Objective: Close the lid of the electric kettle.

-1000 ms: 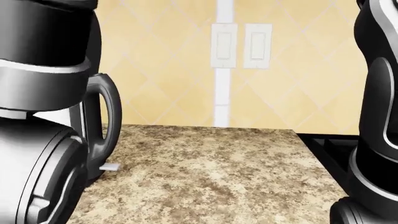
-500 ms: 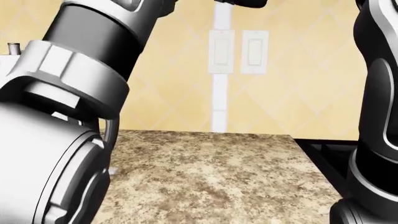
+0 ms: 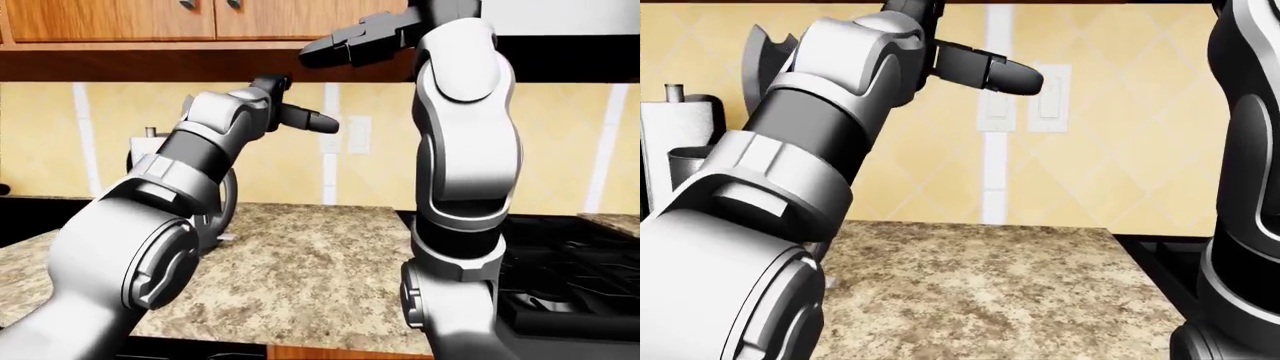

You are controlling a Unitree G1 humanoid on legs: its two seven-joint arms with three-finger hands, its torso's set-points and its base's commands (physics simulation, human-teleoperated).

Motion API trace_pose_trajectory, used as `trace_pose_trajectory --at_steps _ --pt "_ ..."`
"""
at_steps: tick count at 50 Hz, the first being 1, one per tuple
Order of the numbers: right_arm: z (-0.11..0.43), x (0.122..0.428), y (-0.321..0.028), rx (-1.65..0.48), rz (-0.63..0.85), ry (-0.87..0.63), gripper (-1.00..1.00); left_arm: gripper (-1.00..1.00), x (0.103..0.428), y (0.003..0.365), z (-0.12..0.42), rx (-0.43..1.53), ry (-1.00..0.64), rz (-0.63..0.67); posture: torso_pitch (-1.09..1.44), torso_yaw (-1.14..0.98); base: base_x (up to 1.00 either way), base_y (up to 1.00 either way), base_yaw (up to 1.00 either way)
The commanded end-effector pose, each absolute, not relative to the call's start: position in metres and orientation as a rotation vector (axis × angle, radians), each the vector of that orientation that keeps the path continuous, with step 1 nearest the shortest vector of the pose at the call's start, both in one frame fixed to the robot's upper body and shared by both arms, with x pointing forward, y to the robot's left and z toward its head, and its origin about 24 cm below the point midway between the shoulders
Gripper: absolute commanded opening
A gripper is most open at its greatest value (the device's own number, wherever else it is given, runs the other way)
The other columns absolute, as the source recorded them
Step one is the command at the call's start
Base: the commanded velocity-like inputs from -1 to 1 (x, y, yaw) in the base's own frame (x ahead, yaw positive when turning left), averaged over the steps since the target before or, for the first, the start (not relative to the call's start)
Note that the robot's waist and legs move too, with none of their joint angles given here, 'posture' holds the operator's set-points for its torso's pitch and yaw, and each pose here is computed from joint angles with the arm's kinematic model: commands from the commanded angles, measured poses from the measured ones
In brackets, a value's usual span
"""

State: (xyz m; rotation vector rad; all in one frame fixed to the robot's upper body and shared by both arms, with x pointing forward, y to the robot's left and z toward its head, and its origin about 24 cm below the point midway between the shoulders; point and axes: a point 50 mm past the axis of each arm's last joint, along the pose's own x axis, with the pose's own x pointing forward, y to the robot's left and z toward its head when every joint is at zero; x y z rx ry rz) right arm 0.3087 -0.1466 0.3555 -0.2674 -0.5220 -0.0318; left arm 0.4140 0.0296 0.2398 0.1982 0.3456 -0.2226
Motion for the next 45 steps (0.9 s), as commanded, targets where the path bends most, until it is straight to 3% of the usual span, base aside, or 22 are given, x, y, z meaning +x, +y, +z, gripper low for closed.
trace_pose_trajectory --at_steps 1,14,45 --pt "0.365 0.306 -0.148 -0.266 -0.044 -0.559 1.00 1.00 0.415 0.030 0.262 0.198 0.252 -0.215 -0.91 0.00 0.00 0.00 0.00" --pt "0.364 0.306 -0.147 -0.270 -0.042 -0.558 1.00 1.00 0.415 0.026 0.235 0.198 0.288 -0.250 -0.91 0.00 0.00 0.00 0.00" --pt "0.363 0.306 -0.145 -0.275 -0.037 -0.555 1.00 1.00 0.420 0.044 0.218 0.113 0.325 -0.177 -0.83 0.00 0.00 0.00 0.00"
